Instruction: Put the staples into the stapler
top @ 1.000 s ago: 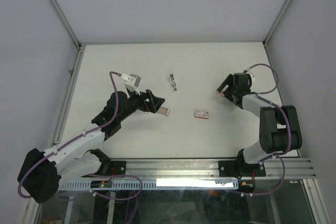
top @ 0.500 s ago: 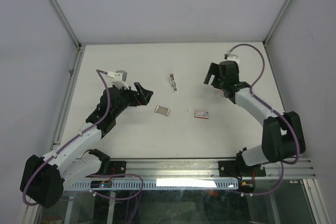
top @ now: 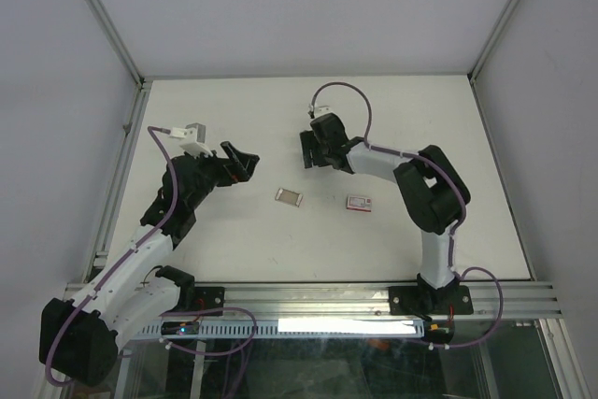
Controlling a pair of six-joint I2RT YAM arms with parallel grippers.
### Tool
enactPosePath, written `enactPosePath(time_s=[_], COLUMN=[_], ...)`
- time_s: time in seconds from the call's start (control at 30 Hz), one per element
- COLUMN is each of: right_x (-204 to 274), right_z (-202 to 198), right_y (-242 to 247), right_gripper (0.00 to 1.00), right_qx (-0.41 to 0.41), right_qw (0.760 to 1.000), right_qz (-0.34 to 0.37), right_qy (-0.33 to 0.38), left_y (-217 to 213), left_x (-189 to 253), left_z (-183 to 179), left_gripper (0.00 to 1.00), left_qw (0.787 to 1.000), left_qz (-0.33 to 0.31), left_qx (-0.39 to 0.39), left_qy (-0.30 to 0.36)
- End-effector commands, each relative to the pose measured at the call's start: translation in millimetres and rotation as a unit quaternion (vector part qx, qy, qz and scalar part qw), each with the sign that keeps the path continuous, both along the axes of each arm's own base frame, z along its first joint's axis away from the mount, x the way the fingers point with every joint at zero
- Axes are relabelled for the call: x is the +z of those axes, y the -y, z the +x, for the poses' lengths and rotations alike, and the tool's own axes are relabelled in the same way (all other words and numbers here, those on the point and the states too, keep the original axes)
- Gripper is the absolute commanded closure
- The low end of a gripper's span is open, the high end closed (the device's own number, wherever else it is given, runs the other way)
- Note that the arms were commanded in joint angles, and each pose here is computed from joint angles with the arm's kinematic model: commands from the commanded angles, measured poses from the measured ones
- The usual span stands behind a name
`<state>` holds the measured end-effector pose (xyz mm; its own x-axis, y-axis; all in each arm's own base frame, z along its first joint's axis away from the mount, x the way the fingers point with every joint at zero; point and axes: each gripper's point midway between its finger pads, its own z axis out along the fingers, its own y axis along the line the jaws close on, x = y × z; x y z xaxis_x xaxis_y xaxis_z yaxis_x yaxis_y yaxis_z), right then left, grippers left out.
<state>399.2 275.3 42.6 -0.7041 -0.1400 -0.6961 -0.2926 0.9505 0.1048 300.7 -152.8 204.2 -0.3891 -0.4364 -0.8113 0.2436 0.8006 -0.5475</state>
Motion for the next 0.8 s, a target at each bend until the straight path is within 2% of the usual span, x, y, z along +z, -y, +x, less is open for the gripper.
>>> enactPosePath(time_s=[0.0,0.17,0.43,0.53,0.67,0.77], right_x=[18.8,9.0,-3.3,-7.6,-7.2,-2.5], right_z=[21.2,20.3,18.9,15.0,2.3,-18.6], right_y=[-17.6,-25.4,-31.5,-31.2,-27.0,-25.1], right_gripper=[0.36,0.49,0.56,0.65,0.78,0.8], right_qx=[0.02,0.04,0.066,0.079,0.103,0.141], right_qw=[0.998,0.998,0.996,0.995,0.993,0.988], right_qz=[-0.014,-0.022,-0.041,-0.047,-0.052,-0.059], right_qy=[0.049,0.044,0.038,0.032,0.028,0.033], left_y=[-1.0,-1.8,-0.9,-1.1,-1.7,-2.9], left_x=[2.6,0.6,-1.8,-2.4,-5.1,-9.7], left_z=[-3.1,-3.0,-3.4,-3.8,-3.8,-2.9], left_gripper=[0.01,0.01,0.01,0.01,0.01,0.01], left_qw=[1.0,1.0,1.0,1.0,1.0,1.0], left_qz=[-0.013,-0.012,-0.012,-0.011,-0.005,0.0], left_qx=[-0.005,-0.006,-0.011,-0.012,-0.013,-0.011], left_qy=[0.0,-0.002,-0.005,-0.004,-0.002,-0.005])
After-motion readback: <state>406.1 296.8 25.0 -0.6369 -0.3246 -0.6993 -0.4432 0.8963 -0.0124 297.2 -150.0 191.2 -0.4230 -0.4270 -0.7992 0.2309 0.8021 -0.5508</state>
